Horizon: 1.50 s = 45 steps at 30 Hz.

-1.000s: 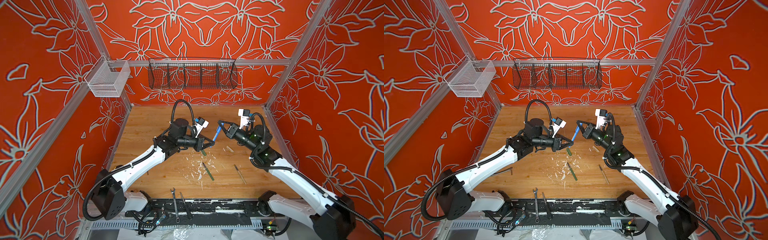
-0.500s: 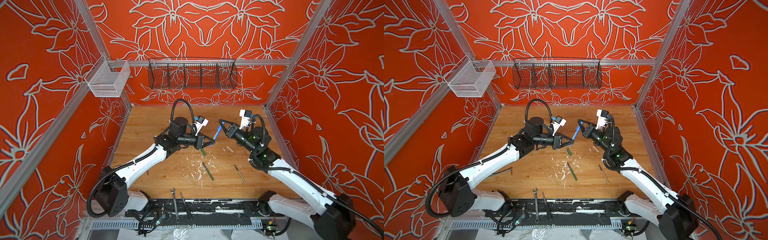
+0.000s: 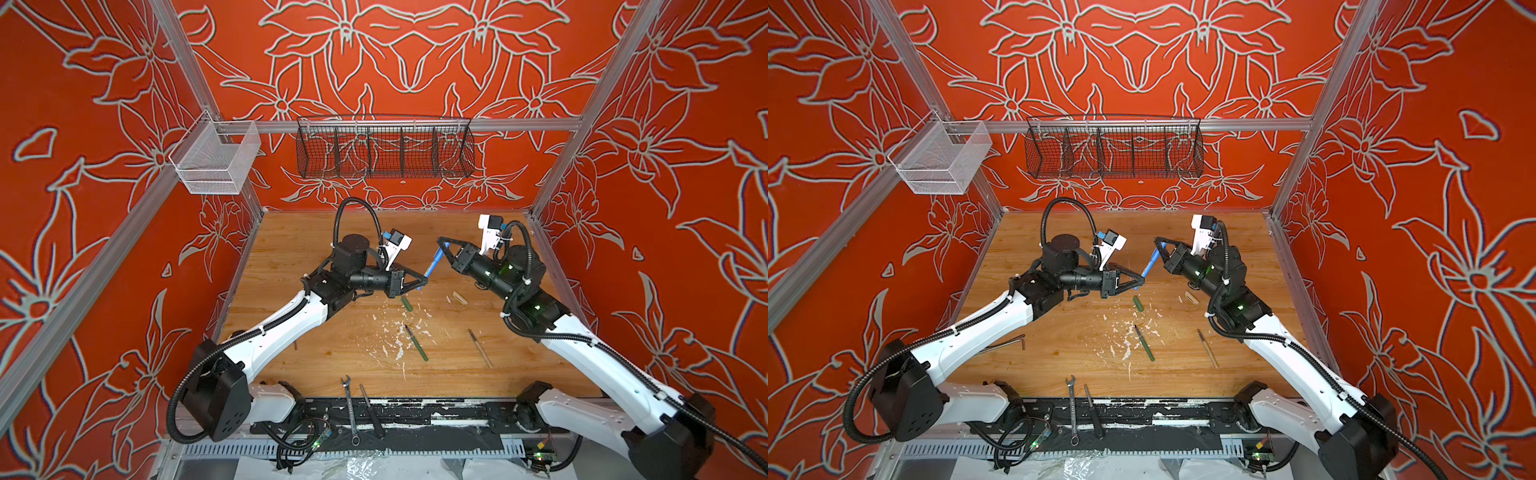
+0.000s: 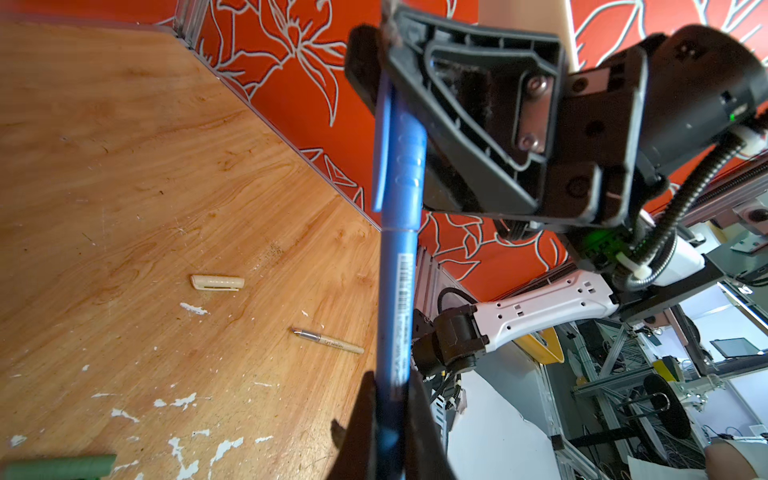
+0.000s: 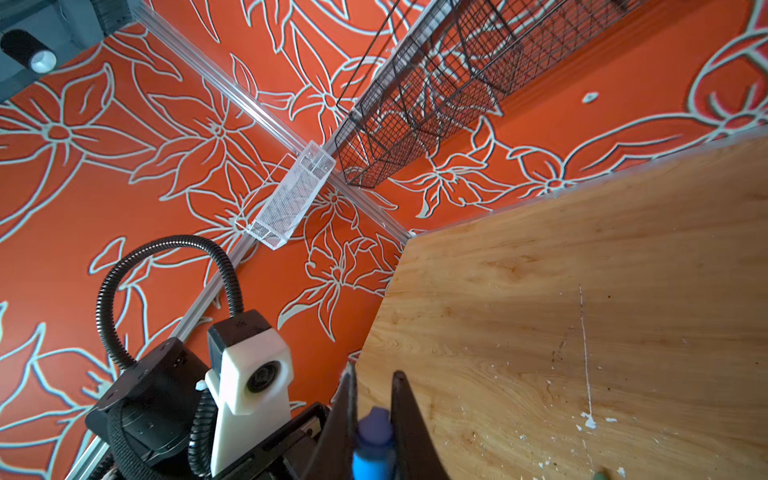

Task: Insert the pens into the pen caps
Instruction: 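Open and withdraw the left gripper while the right gripper lifts the capped blue pen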

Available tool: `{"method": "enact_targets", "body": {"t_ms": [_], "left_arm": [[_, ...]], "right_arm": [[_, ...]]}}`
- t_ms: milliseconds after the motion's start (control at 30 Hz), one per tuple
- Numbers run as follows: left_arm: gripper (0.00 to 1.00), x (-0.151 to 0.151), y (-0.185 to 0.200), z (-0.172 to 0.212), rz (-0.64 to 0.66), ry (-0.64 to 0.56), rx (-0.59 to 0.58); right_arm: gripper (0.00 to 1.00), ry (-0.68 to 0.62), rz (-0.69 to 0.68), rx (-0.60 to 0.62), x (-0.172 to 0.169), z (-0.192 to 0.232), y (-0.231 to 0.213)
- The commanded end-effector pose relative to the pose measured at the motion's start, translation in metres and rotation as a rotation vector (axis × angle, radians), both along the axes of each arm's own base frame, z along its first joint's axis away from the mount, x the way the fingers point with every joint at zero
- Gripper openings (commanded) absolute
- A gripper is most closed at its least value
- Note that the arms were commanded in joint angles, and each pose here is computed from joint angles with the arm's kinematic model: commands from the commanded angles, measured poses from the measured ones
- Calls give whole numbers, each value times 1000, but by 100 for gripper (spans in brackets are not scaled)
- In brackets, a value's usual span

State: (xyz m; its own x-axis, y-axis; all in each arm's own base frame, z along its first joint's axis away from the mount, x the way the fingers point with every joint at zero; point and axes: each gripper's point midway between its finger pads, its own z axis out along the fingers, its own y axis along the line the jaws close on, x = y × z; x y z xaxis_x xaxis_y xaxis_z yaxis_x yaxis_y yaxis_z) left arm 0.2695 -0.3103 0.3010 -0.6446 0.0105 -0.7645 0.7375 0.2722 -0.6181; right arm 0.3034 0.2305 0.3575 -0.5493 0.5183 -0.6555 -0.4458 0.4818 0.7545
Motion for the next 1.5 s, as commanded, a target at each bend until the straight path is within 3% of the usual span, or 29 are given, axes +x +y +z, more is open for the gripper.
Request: {"method": "enact_targets", "body": {"t_ms": [0,133,267,367,433,533,700,767,900,1000,1100,1233,1333,1467], "left_arm": [[31,36,25,42,245,-138,-113],[75,23,22,21,230,-90,-101],[89,11,26,4,243,-38,-27],[99,15,65,-10,457,30,101],[97,11,101,-13,602,32,234],[97,-3,138,-2,688,-20,371],[97,9,168,-3,810,-43,434],[97,15,166,-6,794,-71,434],[97,23,164,-10,772,11,388],[97,22,164,16,761,-49,384],[97,25,160,33,733,-118,393],[97,30,144,17,630,-137,427],[97,30,142,6,618,-81,397],[97,28,146,2,629,-116,388]], "right_arm": [[0,163,242,-157,-32,-54,27],[0,152,231,-175,-19,-48,26],[0,145,186,-241,-2,-44,9],[0,197,121,-403,13,-54,-22],[0,259,29,-617,26,-76,-56],[0,386,-89,-833,45,-115,-104],[0,584,-196,-1060,67,-175,-165],[0,638,-204,-1101,76,-193,-176],[0,734,-158,-1181,93,-231,-191],[0,801,-153,-1243,102,-256,-205],[0,839,-160,-1238,108,-277,-214],[0,844,-164,-1243,112,-300,-220],[0,857,-181,-1231,115,-313,-226],[0,866,-159,-1176,120,-330,-224]]}}
